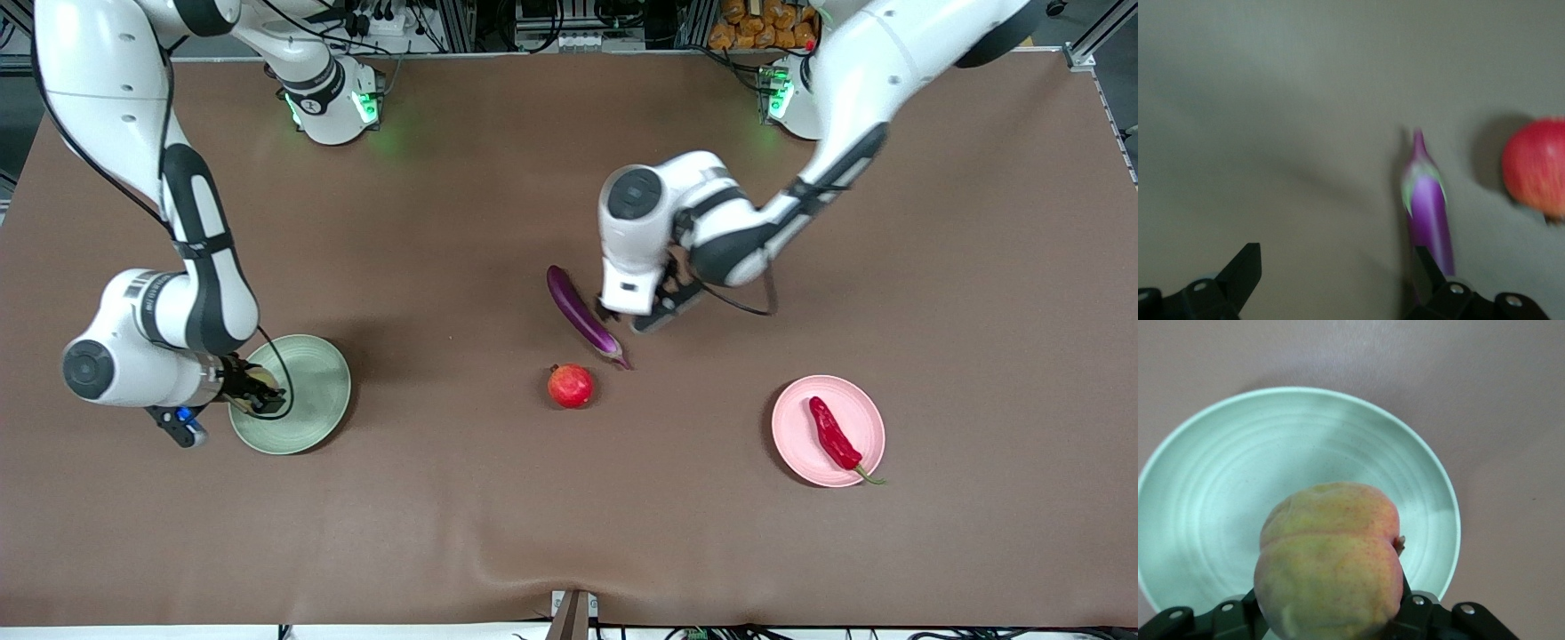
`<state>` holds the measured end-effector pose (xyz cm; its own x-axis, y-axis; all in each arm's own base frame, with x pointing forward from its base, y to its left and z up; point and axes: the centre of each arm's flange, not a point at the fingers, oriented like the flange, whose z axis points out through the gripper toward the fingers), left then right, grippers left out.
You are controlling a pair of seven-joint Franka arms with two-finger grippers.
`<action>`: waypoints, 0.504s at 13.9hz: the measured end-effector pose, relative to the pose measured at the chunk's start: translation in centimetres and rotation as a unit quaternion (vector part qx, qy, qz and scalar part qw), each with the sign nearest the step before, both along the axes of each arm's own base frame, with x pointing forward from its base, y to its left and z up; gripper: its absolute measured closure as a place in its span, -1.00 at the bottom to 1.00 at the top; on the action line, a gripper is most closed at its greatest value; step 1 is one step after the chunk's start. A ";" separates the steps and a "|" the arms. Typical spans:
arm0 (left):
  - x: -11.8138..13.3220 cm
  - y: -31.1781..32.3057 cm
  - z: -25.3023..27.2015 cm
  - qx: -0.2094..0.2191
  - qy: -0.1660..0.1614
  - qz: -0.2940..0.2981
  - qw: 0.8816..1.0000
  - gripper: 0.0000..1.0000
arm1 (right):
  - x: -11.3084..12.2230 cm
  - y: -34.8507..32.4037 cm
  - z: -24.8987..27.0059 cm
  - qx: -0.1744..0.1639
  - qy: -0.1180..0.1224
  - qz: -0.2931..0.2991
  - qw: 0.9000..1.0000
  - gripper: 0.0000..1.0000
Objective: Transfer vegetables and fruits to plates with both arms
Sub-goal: 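Grasp the purple eggplant with the left gripper while the right gripper releases the peach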
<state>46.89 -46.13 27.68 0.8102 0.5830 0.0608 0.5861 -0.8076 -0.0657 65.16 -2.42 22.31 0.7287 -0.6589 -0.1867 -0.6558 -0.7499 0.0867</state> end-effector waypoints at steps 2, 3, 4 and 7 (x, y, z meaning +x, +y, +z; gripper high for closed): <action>-1.4 -3.1 -1.4 0.005 -0.012 0.038 0.999 -1.00 | -0.1 -0.5 -0.4 -0.001 0.003 -0.003 1.000 -0.67; -1.9 -4.5 -2.5 0.010 -0.018 0.048 0.999 -1.00 | -0.1 -0.7 -0.3 -0.001 0.006 -0.004 1.000 -0.89; -2.4 -5.7 -3.6 0.015 -0.024 0.054 0.998 -1.00 | -0.2 -0.7 -0.3 0.000 0.010 -0.004 1.000 -0.99; -2.9 -8.3 -6.1 0.012 -0.042 0.067 0.997 -1.00 | 0.1 1.8 0.5 0.019 0.016 -0.023 0.999 -1.00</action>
